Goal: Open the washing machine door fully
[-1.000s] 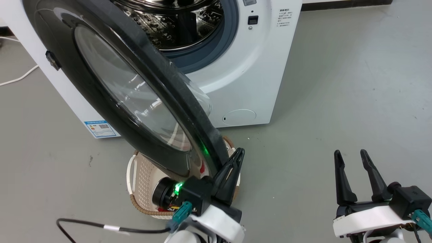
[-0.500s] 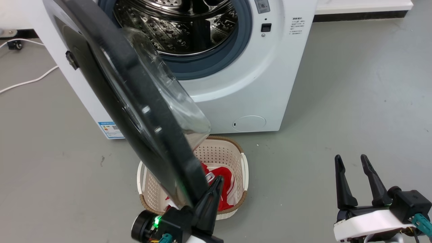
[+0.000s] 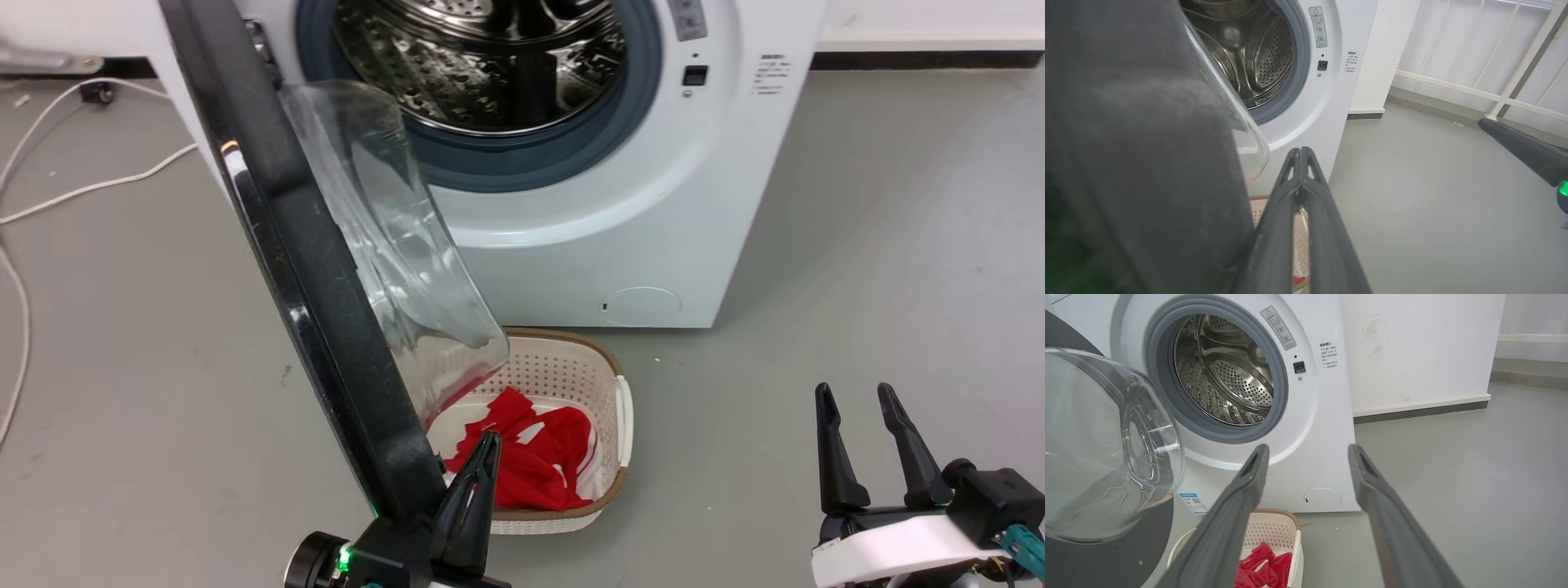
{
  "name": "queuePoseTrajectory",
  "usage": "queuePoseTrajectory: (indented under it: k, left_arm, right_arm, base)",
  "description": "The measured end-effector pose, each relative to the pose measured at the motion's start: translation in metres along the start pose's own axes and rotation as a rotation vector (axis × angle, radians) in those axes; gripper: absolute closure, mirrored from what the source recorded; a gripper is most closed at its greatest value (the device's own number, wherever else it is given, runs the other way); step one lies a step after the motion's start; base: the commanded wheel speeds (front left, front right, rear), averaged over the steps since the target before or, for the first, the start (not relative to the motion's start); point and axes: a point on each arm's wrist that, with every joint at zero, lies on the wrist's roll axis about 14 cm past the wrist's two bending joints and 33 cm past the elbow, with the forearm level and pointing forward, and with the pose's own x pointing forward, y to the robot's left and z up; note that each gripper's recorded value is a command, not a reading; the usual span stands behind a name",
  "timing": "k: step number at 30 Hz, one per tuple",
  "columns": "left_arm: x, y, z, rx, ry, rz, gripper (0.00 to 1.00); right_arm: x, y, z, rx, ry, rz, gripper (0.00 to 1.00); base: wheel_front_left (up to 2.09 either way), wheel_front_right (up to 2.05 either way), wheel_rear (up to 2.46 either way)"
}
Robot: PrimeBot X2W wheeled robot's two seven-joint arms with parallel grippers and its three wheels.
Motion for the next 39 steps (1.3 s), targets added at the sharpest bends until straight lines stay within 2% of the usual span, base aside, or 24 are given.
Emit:
queuePoseTrajectory:
  k: [11, 26, 39]
  left_arm:
    - [-0.023, 0.033, 0.018, 0.021, -0.072, 0.142, 1.00]
    - [-0.085, 0.132, 0.031, 0.056, -0.103, 0.518, 1.00]
    - [-0.110, 0.219, 0.047, 0.041, -0.150, 0.750, 1.00]
  right_arm:
    - [0.026, 0.039, -0.017, 0.010, 0.042, 0.124, 0.00]
    - [0.054, 0.110, -0.032, 0.021, 0.086, 0.329, 0.00]
    - [0.059, 0.115, -0.041, 0.019, 0.117, 0.346, 0.00]
  base:
    - [0.00, 0.00, 0.00]
    - [0.00, 0.00, 0.00]
    - [0.00, 0.00, 0.00]
